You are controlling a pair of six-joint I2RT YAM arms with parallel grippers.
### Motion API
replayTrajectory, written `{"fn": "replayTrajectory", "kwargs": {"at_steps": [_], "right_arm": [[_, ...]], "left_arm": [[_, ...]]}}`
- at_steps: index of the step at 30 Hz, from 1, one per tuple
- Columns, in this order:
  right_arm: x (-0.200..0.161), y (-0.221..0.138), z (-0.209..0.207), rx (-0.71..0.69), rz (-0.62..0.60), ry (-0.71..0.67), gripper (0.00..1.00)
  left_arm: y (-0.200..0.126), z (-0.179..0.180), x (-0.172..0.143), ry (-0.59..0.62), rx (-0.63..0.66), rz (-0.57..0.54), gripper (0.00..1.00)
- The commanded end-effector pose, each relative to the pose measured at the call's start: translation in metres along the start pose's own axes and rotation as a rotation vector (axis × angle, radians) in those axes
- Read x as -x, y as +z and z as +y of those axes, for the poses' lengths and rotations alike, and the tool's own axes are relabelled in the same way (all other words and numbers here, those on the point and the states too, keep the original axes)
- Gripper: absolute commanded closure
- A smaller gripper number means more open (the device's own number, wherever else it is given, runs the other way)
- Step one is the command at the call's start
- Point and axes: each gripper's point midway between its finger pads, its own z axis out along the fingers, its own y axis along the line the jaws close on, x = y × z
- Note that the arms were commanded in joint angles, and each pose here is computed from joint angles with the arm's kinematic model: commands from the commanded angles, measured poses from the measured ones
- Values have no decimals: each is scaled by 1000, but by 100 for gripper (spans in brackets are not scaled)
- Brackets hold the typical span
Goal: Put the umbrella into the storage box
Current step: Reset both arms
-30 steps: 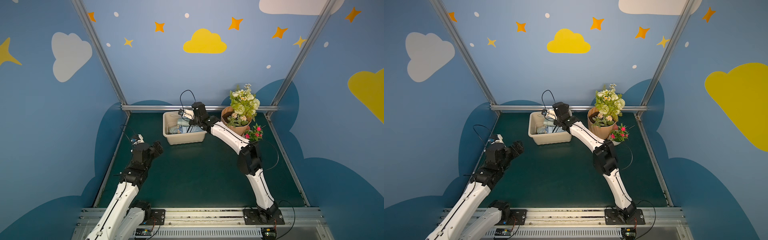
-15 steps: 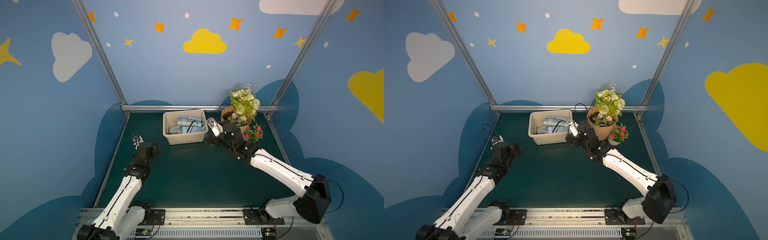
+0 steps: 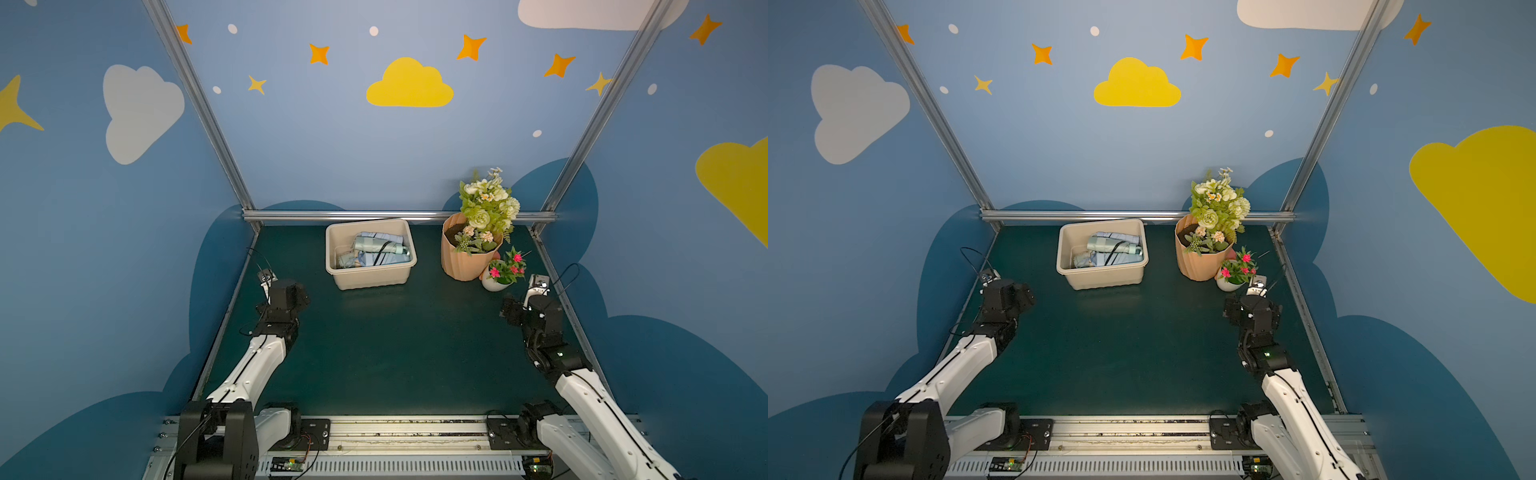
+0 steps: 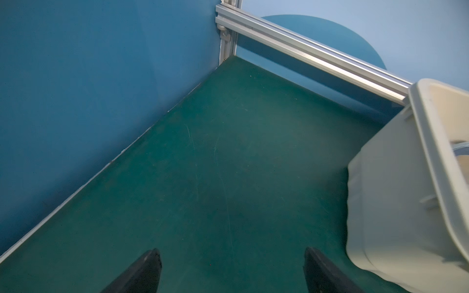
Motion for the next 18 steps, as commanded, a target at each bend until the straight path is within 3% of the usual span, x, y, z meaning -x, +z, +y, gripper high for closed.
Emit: {"fn": "replayTrajectory", "kwargs": {"at_steps": [1, 9, 18], "right_arm": [[-8, 7, -22, -34, -18, 67, 3], [-19, 36, -33, -1, -66, 135, 3], [-33, 64, -7, 121, 2, 152, 4]], "left_arm": [[10, -10, 8, 58, -69, -53, 7], [32, -25, -16, 174, -153, -46, 6], [39, -51, -24, 244, -291, -68, 6]]}}
